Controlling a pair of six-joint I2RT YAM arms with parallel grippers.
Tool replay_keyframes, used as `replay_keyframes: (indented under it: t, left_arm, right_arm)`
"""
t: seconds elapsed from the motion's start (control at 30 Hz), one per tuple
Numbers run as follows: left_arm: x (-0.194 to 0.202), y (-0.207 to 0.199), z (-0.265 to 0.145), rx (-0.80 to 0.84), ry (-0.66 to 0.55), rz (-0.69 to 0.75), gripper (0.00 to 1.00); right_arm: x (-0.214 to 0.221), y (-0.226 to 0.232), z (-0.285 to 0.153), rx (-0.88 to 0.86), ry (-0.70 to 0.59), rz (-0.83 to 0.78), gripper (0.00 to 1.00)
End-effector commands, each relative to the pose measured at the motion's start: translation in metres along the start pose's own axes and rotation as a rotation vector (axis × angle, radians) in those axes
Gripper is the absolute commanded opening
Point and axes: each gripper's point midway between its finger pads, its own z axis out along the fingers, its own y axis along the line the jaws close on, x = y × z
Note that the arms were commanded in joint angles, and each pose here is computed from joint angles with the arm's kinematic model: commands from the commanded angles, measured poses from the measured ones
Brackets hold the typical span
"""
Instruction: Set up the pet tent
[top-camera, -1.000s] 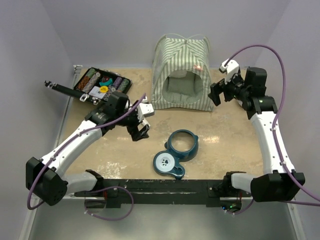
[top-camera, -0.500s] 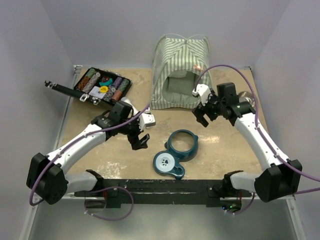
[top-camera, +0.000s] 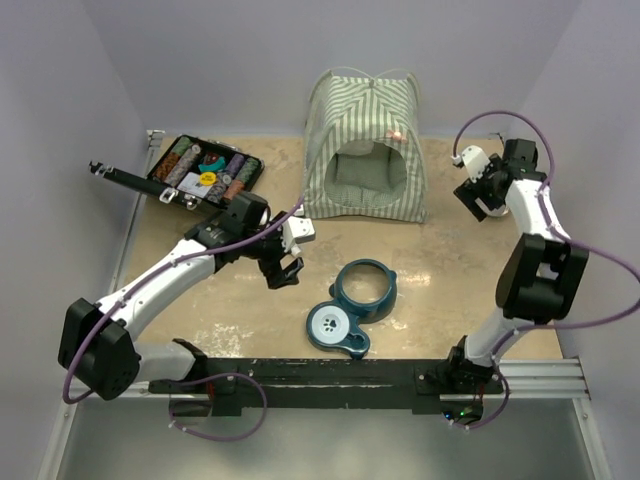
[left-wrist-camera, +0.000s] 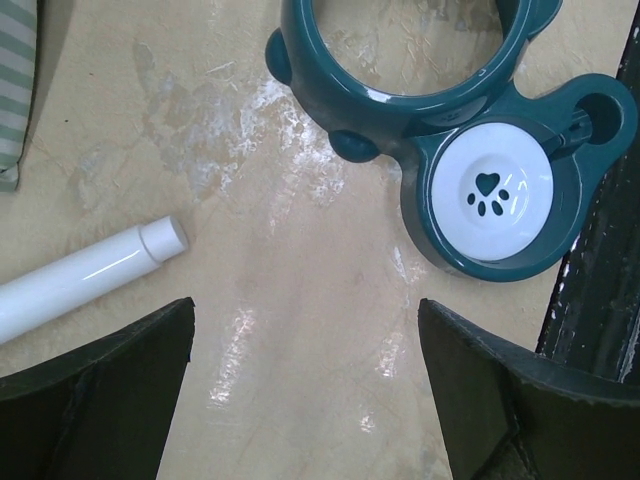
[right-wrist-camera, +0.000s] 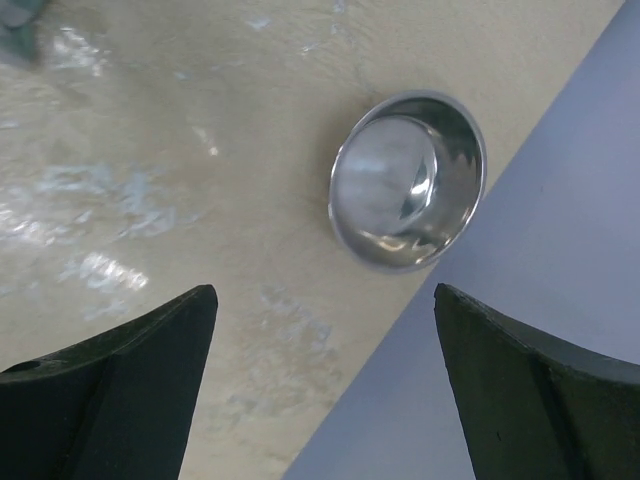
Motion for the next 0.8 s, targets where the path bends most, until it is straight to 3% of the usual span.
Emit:
replay_keyframes:
  t: [0.0,0.27,0.43,0.6,0.77]
  left_arm:
    - [-0.018,0.015,-0.006,-0.045,-0.022,0.043,0.98]
    - [-0.004,0.014,-0.004,-0.052,0.027,0.022,0.98]
    - [-0.007,0.02,-0.006,-0.079,0.027,0.017,0.98]
    - [-0.013,0.028,-0.008,-0.114,0.012,0.001,0.98]
    - [-0.024,0.041,-0.013,-0.15,-0.027,-0.067,0.98]
  right_arm:
    - [0.005,-0.037,0.048,0.058,0.051,-0.089,0.92]
    - [0.029,-0.033,0.107,0.03,0.126,-0.07,0.85]
    - [0.043,-0.019,0.113,-0.022,0.151,-0.07,0.47]
    - [0.031,-0.007,0.078,-0.081,0.099,-0.078,0.03]
    - [0.01,0.013,0.003,-0.13,0.032,-0.052,0.0]
